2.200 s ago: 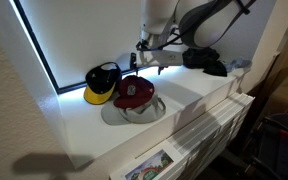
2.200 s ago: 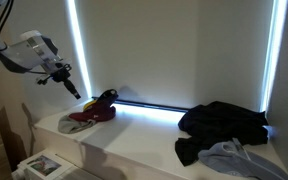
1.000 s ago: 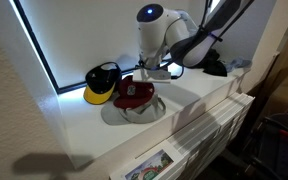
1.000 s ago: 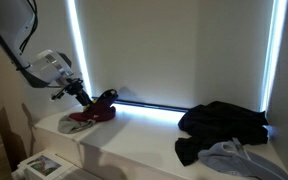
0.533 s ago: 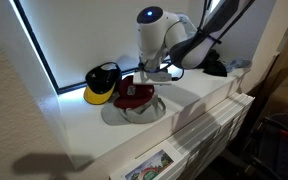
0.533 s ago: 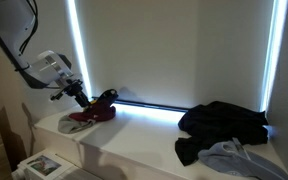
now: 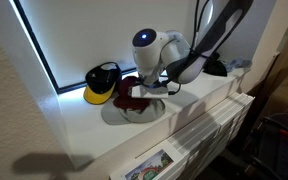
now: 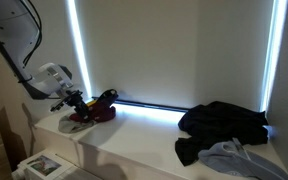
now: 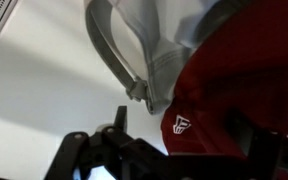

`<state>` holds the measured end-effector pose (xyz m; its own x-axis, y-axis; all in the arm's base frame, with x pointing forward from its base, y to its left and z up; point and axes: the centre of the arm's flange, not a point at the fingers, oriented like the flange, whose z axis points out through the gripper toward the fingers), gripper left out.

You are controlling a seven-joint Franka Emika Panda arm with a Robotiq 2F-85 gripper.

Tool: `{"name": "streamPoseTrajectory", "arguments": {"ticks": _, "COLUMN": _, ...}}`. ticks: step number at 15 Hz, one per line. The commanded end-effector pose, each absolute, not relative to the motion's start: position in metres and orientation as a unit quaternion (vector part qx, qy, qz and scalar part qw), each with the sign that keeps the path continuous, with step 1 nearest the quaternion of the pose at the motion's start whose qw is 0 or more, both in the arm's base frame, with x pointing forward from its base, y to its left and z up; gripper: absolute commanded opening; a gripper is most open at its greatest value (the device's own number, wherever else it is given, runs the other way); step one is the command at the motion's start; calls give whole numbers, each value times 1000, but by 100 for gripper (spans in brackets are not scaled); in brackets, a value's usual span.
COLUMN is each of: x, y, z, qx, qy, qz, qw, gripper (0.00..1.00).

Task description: Move the red hat to the right

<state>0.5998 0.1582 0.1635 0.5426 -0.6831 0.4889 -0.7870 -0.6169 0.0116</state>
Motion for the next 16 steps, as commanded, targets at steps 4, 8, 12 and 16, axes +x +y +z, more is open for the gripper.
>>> {"name": "streamPoseTrajectory", "arguments": {"ticks": 4, "x": 600, "y": 153, "z": 163, "qx": 872, "qy": -424, "qz": 214, "qw": 118, "gripper": 74}}
{"name": "streamPoseTrajectory", "arguments": {"ticks": 8, "x": 601, "y": 152, "z": 165, "qx": 872, "qy": -421, "qz": 220, "qw": 120, "gripper": 45}}
{"name": "streamPoseTrajectory", "arguments": {"ticks": 12, "x": 609, "y": 150, "z": 167, "qx": 867, "qy": -421, "qz": 232, "qw": 130, "gripper": 18}}
{"name": "streamPoseTrajectory", "arguments": {"ticks": 16, "x": 631, "y": 133, "z": 191, "qx": 852, "qy": -436, "qz": 260, "qw": 130, "gripper": 0}}
